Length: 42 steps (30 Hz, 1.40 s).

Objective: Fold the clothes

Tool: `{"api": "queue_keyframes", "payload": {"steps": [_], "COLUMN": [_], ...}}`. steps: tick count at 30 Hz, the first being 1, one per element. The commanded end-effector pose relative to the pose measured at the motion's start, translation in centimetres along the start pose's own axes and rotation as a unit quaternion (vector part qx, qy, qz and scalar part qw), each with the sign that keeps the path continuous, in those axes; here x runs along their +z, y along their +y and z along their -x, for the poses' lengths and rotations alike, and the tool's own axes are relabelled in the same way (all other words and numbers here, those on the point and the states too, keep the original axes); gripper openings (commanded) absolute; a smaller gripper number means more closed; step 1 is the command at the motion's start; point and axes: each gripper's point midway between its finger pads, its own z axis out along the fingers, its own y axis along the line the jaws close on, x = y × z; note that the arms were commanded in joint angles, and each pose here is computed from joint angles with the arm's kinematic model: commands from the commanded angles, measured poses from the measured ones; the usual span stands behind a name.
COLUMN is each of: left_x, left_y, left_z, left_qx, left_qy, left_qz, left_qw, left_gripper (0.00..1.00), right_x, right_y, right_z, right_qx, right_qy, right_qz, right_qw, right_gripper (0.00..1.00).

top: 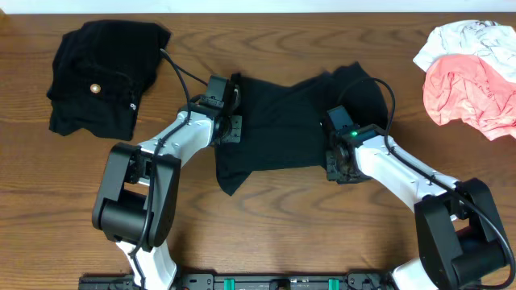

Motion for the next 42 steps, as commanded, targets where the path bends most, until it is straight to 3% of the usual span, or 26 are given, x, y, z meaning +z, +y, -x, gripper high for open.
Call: {"api": "queue_keyframes", "payload": {"steps": [1,16,18,21,22,31,35,38,42], "left_x": [2.5,2.5,2.5,2.5,2.5,2.5,2.5,2.5,2.5], "left_y": [1.2,1.2,1.2,1.2,1.2,1.2,1.2,1.2,1.2], "left_z": [-3.1,-3.1,-3.1,-3.1,-3.1,-3.1,-3.1,-3.1,-3.1], "left_qx": [-0.007,-0.007,-0.007,-0.007,-0.007,-0.007,-0.007,-0.007,-0.007], "left_qy": [0.049,0.049,0.049,0.049,0.049,0.049,0.049,0.049,0.049], "left_qz": [0.022,0.022,0.022,0.022,0.022,0.022,0.022,0.022,0.022], "left_qw": [0.999,0.999,0.999,0.999,0.999,0.999,0.999,0.999,0.999], "left_gripper": [0.06,0.06,0.06,0.06,0.06,0.06,0.06,0.06,0.06], "right_x": [0.6,1.9,2.0,1.9,1.8,-4.3,-7.0,-7.9,-8.3], "right_y": [0.2,0.3,-0.3,-1.3,-1.5,-5.8,-6.4,-6.4,-6.8], "right_z": [-0.9,-2.7,-2.3,-1.8,-1.7,0.6,1.8,2.2,1.7], "right_qx": [-0.015,-0.038,-0.038,-0.036,-0.034,-0.040,-0.044,-0.058,-0.071], "right_qy": [0.014,0.030,0.020,0.008,0.005,0.011,0.006,0.007,0.023], "right_qz": [-0.001,0.008,-0.009,-0.038,-0.046,-0.171,-0.190,-0.189,-0.196], "right_qw": [1.000,0.999,0.999,0.999,0.998,0.984,0.981,0.980,0.978], "right_gripper": [0.56,0.57,0.43,0.04,0.01,0.01,0.03,0.13,0.12]}}
